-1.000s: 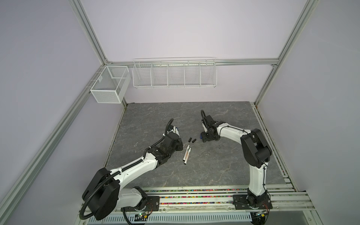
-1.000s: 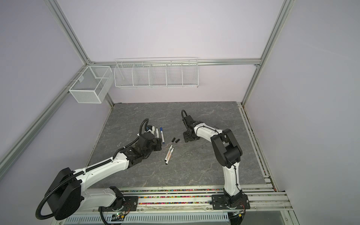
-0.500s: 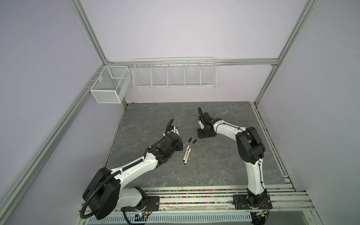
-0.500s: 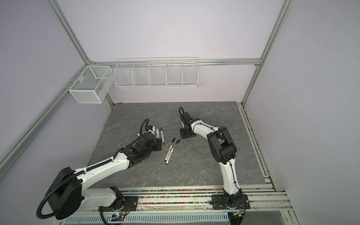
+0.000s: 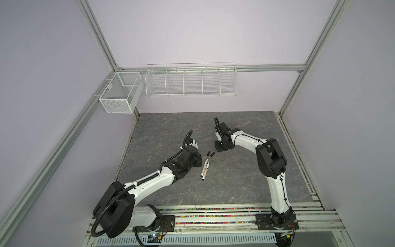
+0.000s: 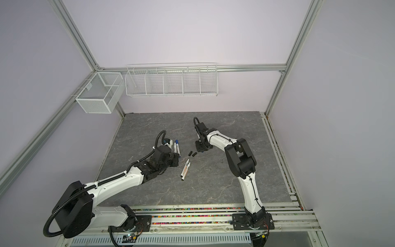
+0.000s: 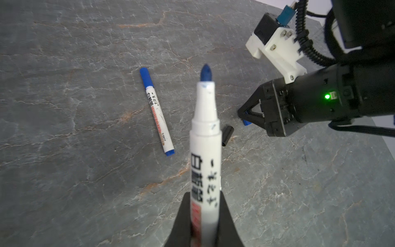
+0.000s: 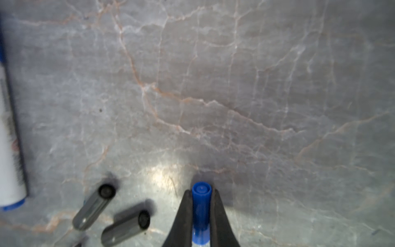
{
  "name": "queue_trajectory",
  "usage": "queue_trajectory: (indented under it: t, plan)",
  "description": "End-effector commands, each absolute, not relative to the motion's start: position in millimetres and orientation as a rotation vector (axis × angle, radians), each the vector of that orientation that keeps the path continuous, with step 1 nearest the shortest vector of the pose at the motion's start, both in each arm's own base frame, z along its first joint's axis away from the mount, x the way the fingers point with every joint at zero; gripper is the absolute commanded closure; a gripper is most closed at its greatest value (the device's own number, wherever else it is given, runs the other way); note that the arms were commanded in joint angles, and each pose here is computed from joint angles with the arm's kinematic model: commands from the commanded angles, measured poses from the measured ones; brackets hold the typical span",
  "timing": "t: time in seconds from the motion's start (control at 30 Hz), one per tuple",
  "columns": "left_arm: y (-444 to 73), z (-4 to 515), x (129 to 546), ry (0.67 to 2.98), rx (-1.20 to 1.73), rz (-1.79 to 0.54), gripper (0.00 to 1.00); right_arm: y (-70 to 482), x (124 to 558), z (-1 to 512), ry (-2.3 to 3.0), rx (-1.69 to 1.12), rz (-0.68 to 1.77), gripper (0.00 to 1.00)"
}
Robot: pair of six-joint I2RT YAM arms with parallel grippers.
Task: Insert the pens into the pen caps
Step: 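Grasp the blue cap with the right gripper and lift it, then bring the blue cap over the held marker tip with the right gripper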
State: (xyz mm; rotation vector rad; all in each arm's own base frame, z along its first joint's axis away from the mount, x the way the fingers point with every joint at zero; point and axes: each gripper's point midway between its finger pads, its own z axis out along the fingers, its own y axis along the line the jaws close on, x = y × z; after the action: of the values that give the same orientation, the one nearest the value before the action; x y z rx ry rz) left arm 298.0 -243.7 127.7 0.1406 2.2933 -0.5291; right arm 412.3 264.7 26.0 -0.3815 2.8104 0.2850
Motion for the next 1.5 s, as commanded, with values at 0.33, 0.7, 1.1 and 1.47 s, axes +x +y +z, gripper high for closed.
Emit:
queue_trajectory:
  t: [0.33,0.7,1.1,1.47]
  plan:
    - [-329.2,129.7,285.9,2.202,0.528,-0.678,1.00,234.1,365.1,202.9,2.314,-0.277,0.758,0.93]
    - [-371.0,126.4,262.4,2.129,0.784,-0.673,1.00,235.5,343.5,269.3,2.050,-0.345,0.877,0.93]
    - [-370.3,146.3,254.9,2.021,0.716,-0.763,1.00,259.6,334.5,258.3,2.116,-0.461,0.994,0.93]
    - [-369.9,171.9,245.3,1.904,0.705,-0.866,1.00,262.3,341.8,237.7,2.169,-0.402,1.041,0.93]
